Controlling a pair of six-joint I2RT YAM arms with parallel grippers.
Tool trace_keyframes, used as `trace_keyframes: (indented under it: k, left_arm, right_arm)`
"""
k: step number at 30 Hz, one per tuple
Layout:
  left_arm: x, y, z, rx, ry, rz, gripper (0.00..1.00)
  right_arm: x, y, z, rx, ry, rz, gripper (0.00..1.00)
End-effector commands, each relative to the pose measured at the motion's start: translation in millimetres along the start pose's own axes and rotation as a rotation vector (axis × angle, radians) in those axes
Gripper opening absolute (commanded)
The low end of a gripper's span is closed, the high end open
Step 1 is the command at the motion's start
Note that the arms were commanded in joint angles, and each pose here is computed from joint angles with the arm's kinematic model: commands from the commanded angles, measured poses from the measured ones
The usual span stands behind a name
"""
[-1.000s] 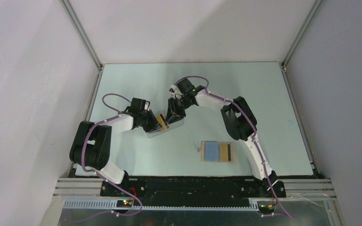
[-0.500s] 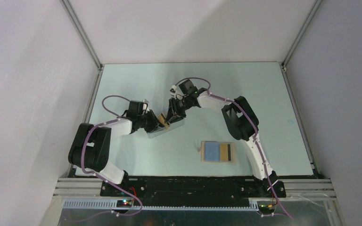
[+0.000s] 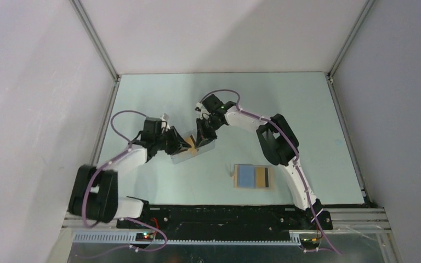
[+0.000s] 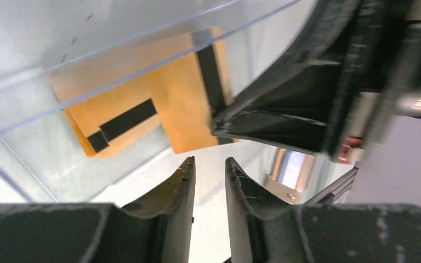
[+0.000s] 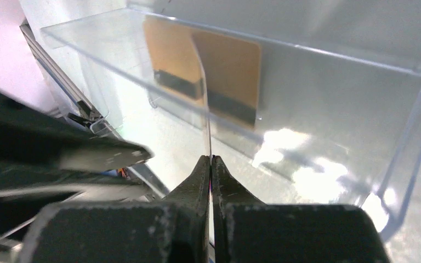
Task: Put the credit cards into the card holder
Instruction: Pick up the credit card from the storage box.
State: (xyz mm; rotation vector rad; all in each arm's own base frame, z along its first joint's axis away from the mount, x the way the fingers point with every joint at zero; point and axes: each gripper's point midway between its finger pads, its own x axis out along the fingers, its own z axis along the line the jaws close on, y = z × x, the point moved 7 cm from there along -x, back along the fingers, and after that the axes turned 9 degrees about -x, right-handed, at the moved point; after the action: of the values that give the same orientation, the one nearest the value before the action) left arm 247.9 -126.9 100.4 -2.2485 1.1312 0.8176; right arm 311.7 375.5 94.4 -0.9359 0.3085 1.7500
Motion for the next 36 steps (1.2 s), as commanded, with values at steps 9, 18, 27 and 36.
trace_keyframes:
  k: [9,18,27,36]
  left_arm:
    - [-86.4,13.3,-71.9,0.174,0.285,-0.219,0.34]
    - [-58.0,70.9,-120.8,0.275,0.311,-0.052,0.32]
    - [20.0,151.9,-183.1,0.410,0.292,0.226,0.24]
    - [81.4,184.1,-146.6,0.379,0.104,0.336,0.14]
  right_arm:
    - [-152.0,13.2,55.5,-0.067,-0.053,-0.322,0.00]
    - [-216.9,100.0,33.3,-0.026,0.036,-0.428,0.00]
    - [-218.4,195.1,-27.9,0.205,0.068,-0.416,0.00]
    - [-193.9,237.0,-64.4,0.372,0.092,-0.396,0.00]
